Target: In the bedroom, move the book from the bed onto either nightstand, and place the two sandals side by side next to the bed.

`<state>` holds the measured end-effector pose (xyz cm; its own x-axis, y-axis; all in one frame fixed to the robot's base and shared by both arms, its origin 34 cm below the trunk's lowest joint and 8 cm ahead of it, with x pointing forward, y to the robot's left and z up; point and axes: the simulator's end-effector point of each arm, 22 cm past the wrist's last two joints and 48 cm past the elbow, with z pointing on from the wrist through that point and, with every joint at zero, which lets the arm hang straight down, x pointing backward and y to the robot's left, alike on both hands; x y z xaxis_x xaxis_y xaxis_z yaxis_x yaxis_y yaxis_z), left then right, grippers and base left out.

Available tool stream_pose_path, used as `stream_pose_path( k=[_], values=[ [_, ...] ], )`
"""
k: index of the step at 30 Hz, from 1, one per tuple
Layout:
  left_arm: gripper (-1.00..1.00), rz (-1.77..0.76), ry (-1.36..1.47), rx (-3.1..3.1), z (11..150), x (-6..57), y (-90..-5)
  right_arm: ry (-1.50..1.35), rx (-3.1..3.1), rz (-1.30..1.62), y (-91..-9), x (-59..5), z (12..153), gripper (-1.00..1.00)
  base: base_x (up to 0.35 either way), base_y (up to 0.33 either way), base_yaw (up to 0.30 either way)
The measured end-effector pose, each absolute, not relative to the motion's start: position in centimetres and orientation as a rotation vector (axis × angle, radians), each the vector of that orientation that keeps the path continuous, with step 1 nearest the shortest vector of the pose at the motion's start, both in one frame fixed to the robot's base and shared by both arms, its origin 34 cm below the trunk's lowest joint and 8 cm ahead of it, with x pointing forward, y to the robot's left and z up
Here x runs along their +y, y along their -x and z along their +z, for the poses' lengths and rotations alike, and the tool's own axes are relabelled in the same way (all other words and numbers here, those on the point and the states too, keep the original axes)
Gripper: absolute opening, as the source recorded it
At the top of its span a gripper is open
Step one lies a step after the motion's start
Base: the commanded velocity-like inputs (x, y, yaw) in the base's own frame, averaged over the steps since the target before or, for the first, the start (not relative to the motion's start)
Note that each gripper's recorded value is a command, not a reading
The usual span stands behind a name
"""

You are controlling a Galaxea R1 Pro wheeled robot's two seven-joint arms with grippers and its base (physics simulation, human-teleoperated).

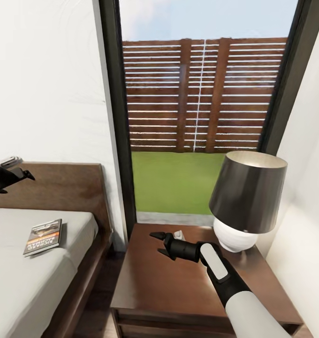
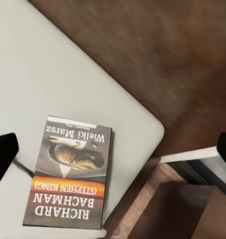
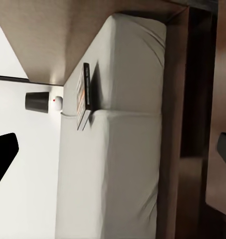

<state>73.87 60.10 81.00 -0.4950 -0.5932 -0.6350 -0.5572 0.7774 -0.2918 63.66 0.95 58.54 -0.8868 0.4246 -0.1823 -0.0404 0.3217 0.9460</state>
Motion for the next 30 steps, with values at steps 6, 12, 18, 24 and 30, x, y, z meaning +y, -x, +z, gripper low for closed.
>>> stream_pose_path(
  k=[6,12,18,24,30],
  values=[
    [1.0,-0.061,0.852,2.21,81.0,60.13,-73.85,-0.343,2.194,1.589,-63.69,0.91,58.54,1.0,0.02,0.096,0.0],
    [1.0,-0.06,0.853,2.21,81.01,60.23,-73.81,-0.344,2.193,1.589,-63.7,0.9,58.53,1.0,0.005,0.079,0.0],
    [1.0,-0.06,0.854,2.21,81.01,60.27,-73.78,-0.346,2.192,1.589,-63.72,0.87,58.54,1.0,0.001,0.108,0.0],
    [1.0,-0.059,0.854,2.21,81.0,60.29,-73.77,-0.346,2.192,1.589,-63.73,0.86,58.53,1.0,0.0,0.044,0.0],
    [1.0,-0.059,0.856,2.211,80.87,60.3,-73.74,-0.346,2.192,1.589,-63.73,0.86,58.53,1.0,0.0,0.01,0.0]
  ],
)
